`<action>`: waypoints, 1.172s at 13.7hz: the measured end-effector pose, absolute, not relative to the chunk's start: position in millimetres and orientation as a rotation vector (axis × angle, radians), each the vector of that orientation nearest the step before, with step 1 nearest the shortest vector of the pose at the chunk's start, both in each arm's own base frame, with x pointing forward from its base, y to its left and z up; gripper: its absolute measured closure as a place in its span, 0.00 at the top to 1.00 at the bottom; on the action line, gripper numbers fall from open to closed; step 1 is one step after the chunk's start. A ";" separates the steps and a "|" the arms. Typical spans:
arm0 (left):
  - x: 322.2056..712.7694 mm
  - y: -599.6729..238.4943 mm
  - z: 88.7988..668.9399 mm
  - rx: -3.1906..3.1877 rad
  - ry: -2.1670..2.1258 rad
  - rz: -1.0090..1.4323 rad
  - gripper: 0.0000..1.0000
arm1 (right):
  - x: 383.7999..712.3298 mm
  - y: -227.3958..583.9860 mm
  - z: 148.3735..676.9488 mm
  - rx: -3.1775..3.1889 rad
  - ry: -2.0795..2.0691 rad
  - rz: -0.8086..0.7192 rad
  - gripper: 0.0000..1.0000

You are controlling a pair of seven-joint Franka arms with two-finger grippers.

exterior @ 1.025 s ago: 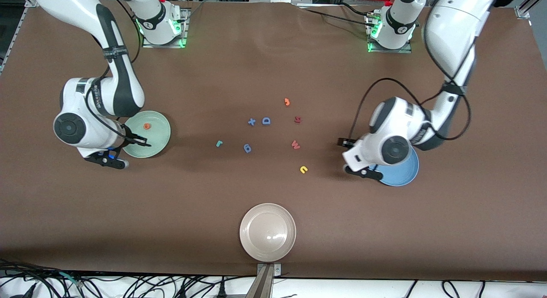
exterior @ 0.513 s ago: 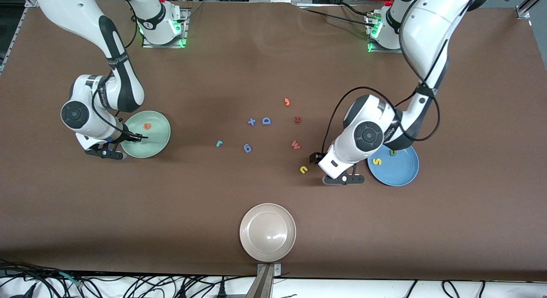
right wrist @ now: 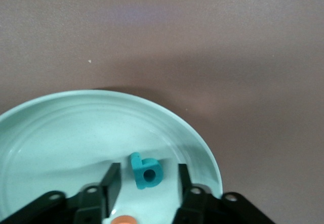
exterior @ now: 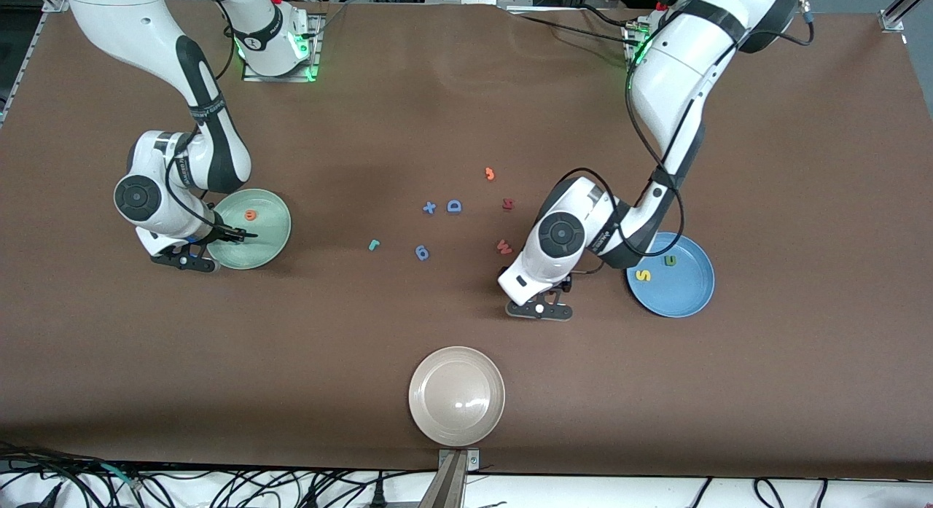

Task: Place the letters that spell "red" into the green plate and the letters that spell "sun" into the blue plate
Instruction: 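Grasp the yellow u with the left gripper while the right gripper reaches a teal letter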

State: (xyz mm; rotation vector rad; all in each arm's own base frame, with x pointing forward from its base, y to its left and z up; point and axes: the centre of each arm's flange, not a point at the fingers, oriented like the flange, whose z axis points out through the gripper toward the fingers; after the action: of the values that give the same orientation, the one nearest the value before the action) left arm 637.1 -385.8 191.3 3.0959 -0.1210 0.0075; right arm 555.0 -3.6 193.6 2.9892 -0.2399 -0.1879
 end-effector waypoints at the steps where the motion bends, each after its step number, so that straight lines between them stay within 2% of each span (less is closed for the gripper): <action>1: 637.5 -389.5 188.1 3.095 -0.126 0.010 1.00 | 556.4 -3.0 196.3 2.992 -0.240 -0.181 0.71; 3: 636.7 -390.6 179.2 3.109 -0.146 0.010 1.00 | 559.4 2.5 208.8 3.001 -0.259 -0.195 0.92; 4: 636.3 -389.9 175.4 3.124 -0.168 0.018 1.00 | 562.4 11.1 221.7 3.005 -0.285 -0.226 0.97; 7: 635.4 -389.0 169.6 3.141 -0.196 0.023 0.98 | 576.1 62.4 269.2 3.042 -0.393 -0.261 0.97; 8: 634.9 -389.1 167.9 3.142 -0.197 0.020 0.93 | 579.1 82.5 280.0 3.069 -0.428 -0.253 0.97; 11: 633.9 -394.2 170.8 3.134 -0.205 0.027 0.59 | 581.5 138.4 292.8 3.115 -0.534 -0.243 0.97; 13: 633.3 -395.5 171.2 3.135 -0.208 0.026 0.55 | 581.8 174.8 294.8 3.118 -0.612 -0.242 0.97; 15: 631.4 -399.3 172.8 3.129 -0.215 0.026 0.42 | 581.7 207.0 287.4 3.115 -0.690 -0.228 0.97; 16: 631.6 -399.2 172.9 3.129 -0.215 0.026 0.42 | 580.4 220.8 279.6 3.113 -0.723 -0.217 0.97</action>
State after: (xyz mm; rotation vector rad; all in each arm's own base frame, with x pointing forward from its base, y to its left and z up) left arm 631.6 -399.2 172.9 3.1289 -0.2147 0.0265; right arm 580.4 220.8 279.6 3.1133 -0.7226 -0.2174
